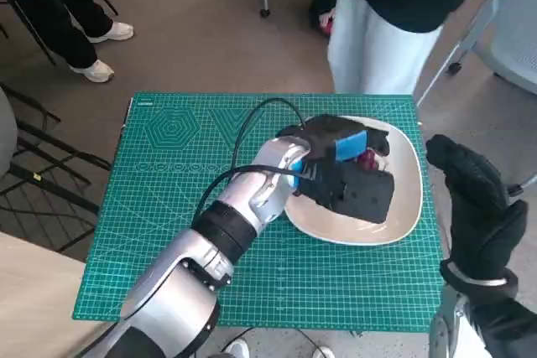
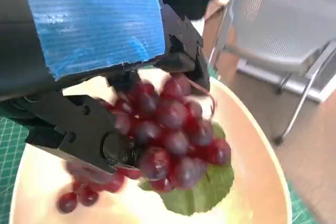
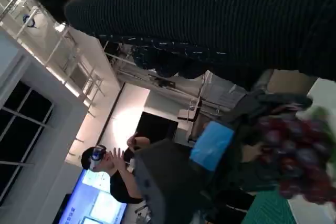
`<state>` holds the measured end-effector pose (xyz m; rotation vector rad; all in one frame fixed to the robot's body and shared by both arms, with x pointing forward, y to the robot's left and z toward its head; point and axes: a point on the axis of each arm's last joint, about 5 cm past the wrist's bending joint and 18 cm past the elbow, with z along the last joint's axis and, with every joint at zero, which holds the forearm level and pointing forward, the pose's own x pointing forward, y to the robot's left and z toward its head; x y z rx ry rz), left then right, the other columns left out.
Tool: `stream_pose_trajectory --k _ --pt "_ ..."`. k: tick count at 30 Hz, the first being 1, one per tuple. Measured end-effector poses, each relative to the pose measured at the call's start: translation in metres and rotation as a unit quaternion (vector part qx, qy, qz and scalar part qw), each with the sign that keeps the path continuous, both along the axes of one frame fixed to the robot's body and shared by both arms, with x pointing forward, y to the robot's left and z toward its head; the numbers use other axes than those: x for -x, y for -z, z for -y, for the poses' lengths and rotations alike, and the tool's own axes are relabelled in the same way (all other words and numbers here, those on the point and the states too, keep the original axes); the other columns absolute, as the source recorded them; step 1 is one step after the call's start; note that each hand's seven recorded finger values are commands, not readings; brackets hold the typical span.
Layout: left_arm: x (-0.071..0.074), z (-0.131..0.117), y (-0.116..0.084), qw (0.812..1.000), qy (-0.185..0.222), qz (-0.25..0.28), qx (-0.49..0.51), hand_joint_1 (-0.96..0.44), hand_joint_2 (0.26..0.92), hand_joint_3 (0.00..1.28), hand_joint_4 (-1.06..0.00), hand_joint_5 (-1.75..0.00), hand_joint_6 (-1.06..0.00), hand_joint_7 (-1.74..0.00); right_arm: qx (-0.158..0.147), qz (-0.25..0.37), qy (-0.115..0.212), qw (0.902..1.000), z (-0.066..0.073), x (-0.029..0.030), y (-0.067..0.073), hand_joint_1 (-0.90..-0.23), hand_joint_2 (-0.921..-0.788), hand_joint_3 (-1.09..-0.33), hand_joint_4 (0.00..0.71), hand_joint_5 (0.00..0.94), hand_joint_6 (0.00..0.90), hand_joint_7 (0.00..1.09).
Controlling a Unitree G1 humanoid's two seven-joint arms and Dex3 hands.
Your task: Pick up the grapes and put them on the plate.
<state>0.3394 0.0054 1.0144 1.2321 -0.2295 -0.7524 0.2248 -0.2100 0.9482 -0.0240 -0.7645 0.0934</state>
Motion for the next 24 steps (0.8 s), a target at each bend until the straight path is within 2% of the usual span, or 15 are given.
stream_pose_trajectory --k 5,14,24 --pt "0.000 0.000 0.000 1.000 0.002 0.007 0.001 -0.66 0.920 0.12 -0.07 -0.01 -0.22 0.00 0.000 -0.001 -0.001 1.0000 -0.001 -0.0002 0.000 -0.625 -0.921 -0.796 0.368 0.001 0.189 0.02" --pt "-0.001 -0.006 -0.002 0.999 0.004 0.037 0.028 -0.66 0.921 0.18 -0.08 0.00 -0.23 0.00 -0.002 -0.005 -0.004 1.0000 -0.002 -0.0010 0.002 -0.627 -0.921 -0.795 0.368 0.001 0.187 0.02" --pt "-0.003 -0.039 -0.003 0.988 0.011 0.026 0.152 -0.62 0.921 0.22 -0.12 -0.02 -0.26 -0.01 -0.006 -0.009 -0.006 0.9999 -0.002 -0.0036 0.003 -0.635 -0.921 -0.794 0.368 0.001 0.186 0.02"
